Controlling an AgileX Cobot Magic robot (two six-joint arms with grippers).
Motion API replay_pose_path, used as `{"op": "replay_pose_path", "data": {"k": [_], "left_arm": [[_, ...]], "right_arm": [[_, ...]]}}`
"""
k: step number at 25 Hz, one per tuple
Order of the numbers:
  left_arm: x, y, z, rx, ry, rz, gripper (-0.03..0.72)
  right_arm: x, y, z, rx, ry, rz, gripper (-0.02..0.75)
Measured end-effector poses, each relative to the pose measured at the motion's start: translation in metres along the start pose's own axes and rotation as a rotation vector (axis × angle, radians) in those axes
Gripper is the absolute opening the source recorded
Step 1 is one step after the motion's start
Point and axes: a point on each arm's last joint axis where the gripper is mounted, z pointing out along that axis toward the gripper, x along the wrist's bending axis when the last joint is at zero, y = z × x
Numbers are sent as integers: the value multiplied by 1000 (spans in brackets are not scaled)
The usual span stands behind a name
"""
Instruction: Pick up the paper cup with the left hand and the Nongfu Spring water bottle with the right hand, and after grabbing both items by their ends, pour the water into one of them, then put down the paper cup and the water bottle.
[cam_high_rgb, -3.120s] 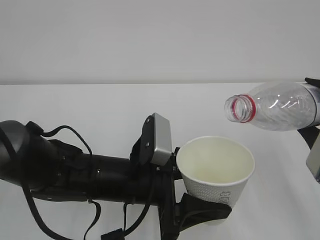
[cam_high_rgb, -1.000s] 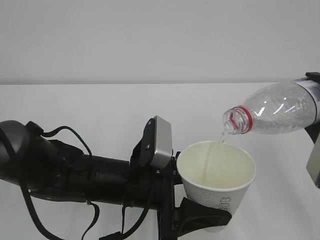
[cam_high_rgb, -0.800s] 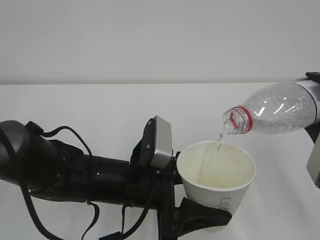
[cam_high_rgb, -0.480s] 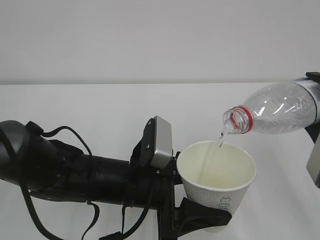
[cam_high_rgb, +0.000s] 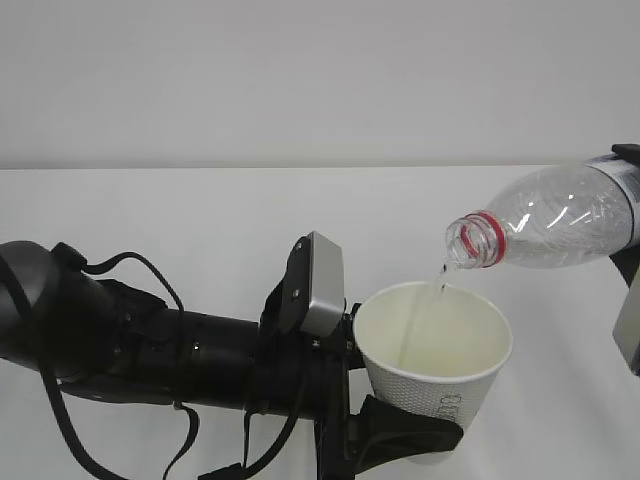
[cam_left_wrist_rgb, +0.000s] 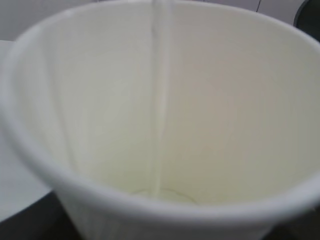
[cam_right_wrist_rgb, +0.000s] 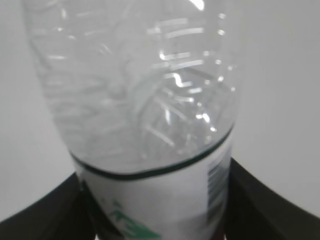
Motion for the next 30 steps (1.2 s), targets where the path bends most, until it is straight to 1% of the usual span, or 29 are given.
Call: {"op": "replay_pose_path", "data": {"k": [30], "left_arm": [[0, 0, 0, 0, 0, 0, 537]], "right_arm": [[-1, 0, 0, -2, -10, -4, 486]]}}
